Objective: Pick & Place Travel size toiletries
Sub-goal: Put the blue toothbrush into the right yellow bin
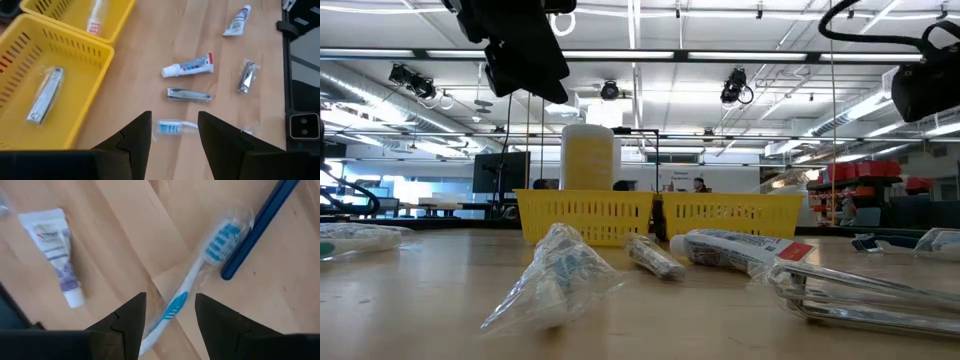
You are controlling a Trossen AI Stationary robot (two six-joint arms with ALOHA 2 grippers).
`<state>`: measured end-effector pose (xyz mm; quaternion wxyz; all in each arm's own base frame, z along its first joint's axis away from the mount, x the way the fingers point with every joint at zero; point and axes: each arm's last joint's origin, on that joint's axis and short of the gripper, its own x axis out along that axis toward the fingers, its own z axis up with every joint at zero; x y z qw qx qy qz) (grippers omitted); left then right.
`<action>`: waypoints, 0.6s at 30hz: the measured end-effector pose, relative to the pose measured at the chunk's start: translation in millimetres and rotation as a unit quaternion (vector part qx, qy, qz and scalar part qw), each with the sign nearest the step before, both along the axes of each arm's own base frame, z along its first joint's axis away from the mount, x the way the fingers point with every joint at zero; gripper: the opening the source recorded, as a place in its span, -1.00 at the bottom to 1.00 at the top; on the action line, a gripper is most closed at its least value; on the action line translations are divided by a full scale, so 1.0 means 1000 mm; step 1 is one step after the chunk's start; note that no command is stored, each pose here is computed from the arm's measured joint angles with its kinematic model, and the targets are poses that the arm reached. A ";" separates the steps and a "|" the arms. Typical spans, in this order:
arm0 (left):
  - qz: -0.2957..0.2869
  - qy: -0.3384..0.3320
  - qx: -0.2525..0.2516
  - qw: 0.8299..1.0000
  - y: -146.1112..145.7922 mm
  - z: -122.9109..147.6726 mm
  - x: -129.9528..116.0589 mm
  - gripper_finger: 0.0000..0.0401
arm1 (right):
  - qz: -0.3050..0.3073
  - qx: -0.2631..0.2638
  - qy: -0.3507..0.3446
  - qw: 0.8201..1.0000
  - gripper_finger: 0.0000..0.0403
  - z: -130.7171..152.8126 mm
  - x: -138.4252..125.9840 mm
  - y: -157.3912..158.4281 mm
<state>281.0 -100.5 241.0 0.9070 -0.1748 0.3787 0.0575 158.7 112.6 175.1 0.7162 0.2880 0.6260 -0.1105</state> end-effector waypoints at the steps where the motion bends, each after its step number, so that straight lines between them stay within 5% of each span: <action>1: -0.002 0.000 0.002 1.000 0.000 0.000 0.000 -0.15 | 0.001 -0.002 0.004 1.000 -0.11 -0.002 0.000 0.001; 18: -0.005 -0.003 0.021 1.000 0.001 0.000 0.000 -0.15 | -0.011 -0.065 0.072 0.995 -0.29 -0.038 0.011 0.008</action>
